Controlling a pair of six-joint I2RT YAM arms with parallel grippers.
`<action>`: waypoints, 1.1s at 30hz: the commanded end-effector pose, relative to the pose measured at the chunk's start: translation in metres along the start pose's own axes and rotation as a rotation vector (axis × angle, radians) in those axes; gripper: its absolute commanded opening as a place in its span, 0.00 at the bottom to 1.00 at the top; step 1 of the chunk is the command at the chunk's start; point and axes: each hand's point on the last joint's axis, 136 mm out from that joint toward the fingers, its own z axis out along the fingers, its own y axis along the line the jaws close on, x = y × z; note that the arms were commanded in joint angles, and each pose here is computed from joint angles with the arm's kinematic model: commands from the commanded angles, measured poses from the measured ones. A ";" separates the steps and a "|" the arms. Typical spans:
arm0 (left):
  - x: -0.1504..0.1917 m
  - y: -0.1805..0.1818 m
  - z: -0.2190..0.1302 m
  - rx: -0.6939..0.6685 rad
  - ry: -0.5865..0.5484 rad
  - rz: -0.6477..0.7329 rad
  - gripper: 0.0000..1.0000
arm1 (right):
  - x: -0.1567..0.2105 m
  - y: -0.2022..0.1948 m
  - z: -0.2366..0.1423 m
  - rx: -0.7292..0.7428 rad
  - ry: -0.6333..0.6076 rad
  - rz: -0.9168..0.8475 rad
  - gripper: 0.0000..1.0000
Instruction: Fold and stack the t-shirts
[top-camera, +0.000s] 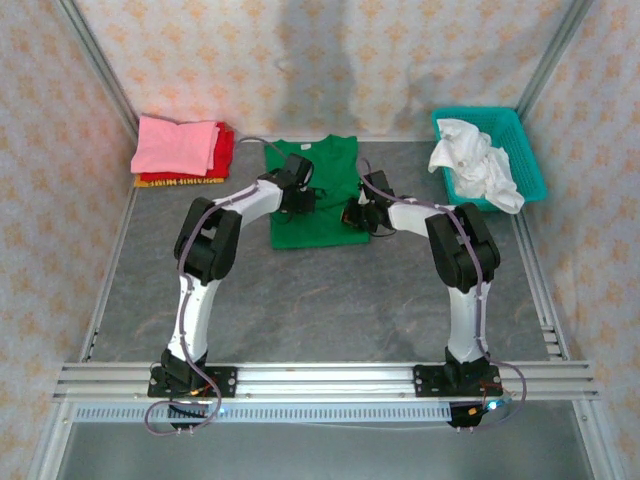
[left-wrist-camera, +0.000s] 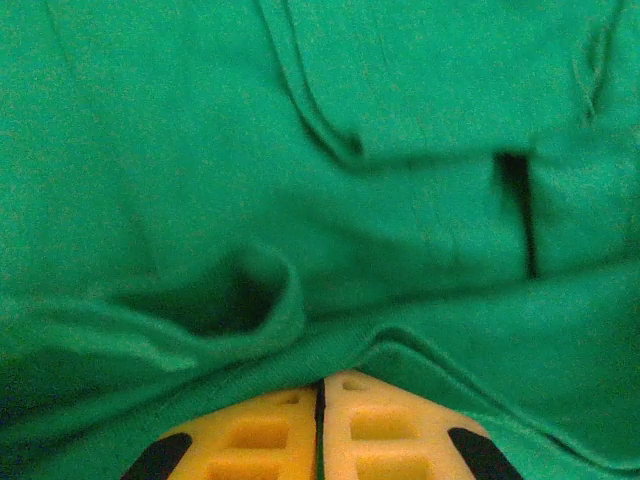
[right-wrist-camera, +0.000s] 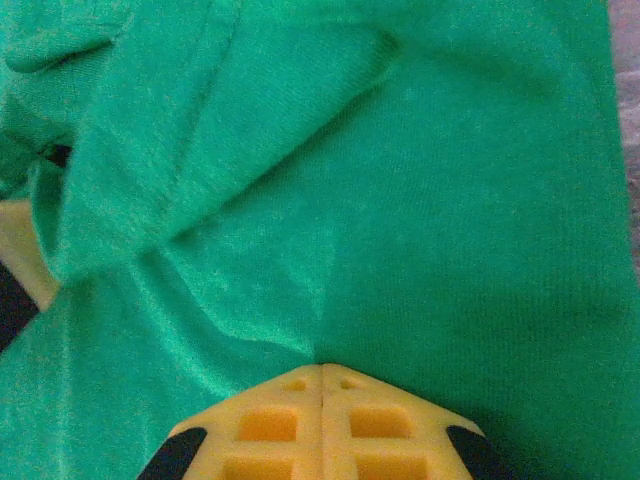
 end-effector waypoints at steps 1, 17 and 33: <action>-0.036 0.021 -0.014 -0.065 -0.044 0.026 0.09 | 0.005 -0.014 0.003 0.043 -0.005 0.007 0.00; -0.100 0.023 -0.113 0.015 -0.285 -0.112 0.16 | -0.003 0.007 -0.023 0.004 -0.007 -0.012 0.00; 0.090 0.018 -0.041 0.133 -0.046 -0.211 0.15 | 0.020 -0.003 -0.024 0.004 0.065 0.043 0.00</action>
